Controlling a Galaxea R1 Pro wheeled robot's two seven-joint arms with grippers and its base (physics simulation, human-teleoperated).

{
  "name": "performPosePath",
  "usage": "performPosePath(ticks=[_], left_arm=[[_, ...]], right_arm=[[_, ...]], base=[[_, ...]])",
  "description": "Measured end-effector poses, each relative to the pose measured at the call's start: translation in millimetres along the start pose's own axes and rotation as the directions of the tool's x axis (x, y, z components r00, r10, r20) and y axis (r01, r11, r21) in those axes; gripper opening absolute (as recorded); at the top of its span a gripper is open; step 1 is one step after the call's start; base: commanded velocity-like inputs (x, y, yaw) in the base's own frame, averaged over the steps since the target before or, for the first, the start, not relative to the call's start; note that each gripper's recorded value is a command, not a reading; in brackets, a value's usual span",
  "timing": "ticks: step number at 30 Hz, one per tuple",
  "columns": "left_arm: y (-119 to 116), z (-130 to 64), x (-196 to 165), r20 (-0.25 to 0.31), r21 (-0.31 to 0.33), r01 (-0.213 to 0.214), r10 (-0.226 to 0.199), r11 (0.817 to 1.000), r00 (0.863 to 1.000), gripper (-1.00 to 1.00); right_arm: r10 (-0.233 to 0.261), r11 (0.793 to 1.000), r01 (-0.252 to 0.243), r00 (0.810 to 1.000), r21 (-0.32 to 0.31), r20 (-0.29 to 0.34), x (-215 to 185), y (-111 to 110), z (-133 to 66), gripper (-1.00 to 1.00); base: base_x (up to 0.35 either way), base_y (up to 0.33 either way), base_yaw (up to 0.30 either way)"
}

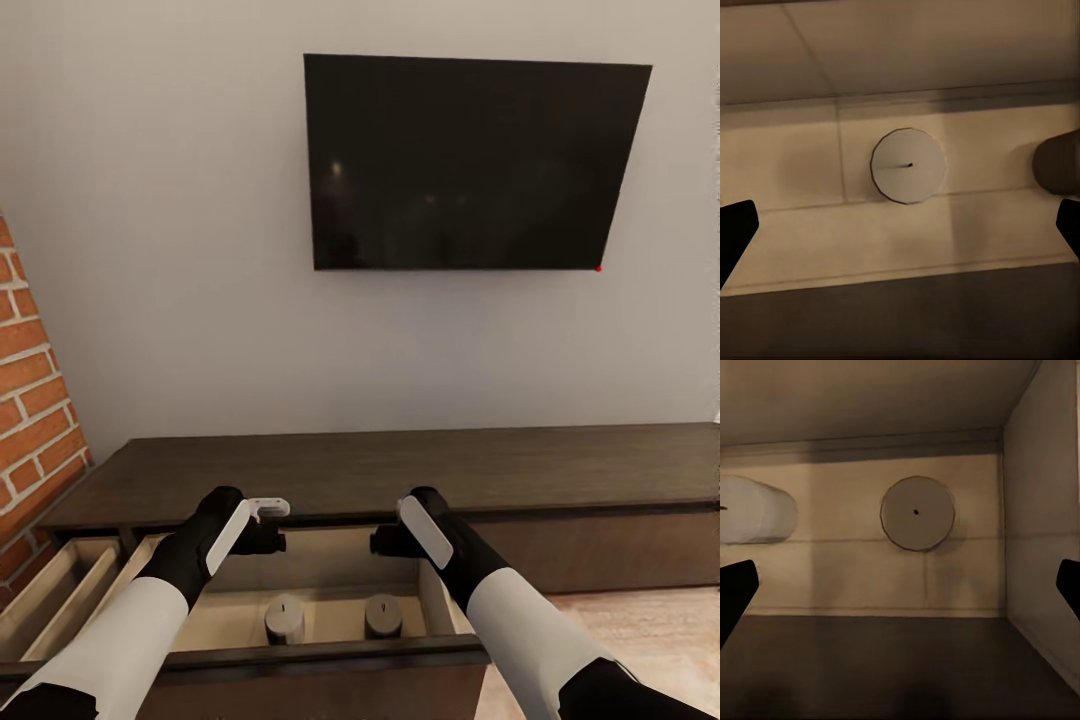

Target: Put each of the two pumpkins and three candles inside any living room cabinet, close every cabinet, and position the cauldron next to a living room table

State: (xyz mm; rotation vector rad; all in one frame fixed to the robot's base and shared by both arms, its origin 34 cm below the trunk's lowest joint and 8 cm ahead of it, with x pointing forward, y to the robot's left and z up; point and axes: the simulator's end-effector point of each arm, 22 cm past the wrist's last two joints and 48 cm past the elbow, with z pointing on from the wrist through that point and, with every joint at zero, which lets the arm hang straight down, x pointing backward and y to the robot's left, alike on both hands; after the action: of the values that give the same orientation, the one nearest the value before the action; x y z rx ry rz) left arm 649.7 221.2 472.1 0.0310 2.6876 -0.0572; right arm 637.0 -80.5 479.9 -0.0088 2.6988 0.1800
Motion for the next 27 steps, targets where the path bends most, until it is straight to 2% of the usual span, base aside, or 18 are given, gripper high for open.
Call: performPosePath(ticks=[6,20,23,26,27], left_arm=[[-3,-13.0,-7,0.026,0.002,-0.003,0.003,1.000,1.000,1.00],[-4,-41.2,-34,0.039,0.003,-0.005,0.005,1.000,0.999,1.00],[-7,-55.5,-49,0.069,0.008,-0.012,0.011,1.000,0.998,1.00],[-12,-77.2,-72,0.125,0.016,-0.023,0.021,1.000,0.992,1.00],[-16,-91.7,-87,0.171,0.022,-0.030,0.026,0.999,0.985,1.00]], right_arm=[[-0.018,1.000,0.018,0.999,-0.006,0.029,-6,5,-12.6,1.00],[-0.021,1.000,0.022,0.999,-0.014,0.046,-33,12,-41.5,1.00],[-0.027,0.999,0.030,0.995,-0.034,0.094,-52,20,-59.2,1.00],[-0.037,0.997,0.049,0.984,-0.068,0.175,-80,35,-89.2,1.00],[-0.041,0.994,0.062,0.973,-0.089,0.227,-96,45,-108.6,1.00]], base=[[-0.014,0.000,0.000],[0.000,0.000,0.000],[0.000,0.000,0.000],[0.000,0.000,0.000],[0.000,0.000,0.000]])
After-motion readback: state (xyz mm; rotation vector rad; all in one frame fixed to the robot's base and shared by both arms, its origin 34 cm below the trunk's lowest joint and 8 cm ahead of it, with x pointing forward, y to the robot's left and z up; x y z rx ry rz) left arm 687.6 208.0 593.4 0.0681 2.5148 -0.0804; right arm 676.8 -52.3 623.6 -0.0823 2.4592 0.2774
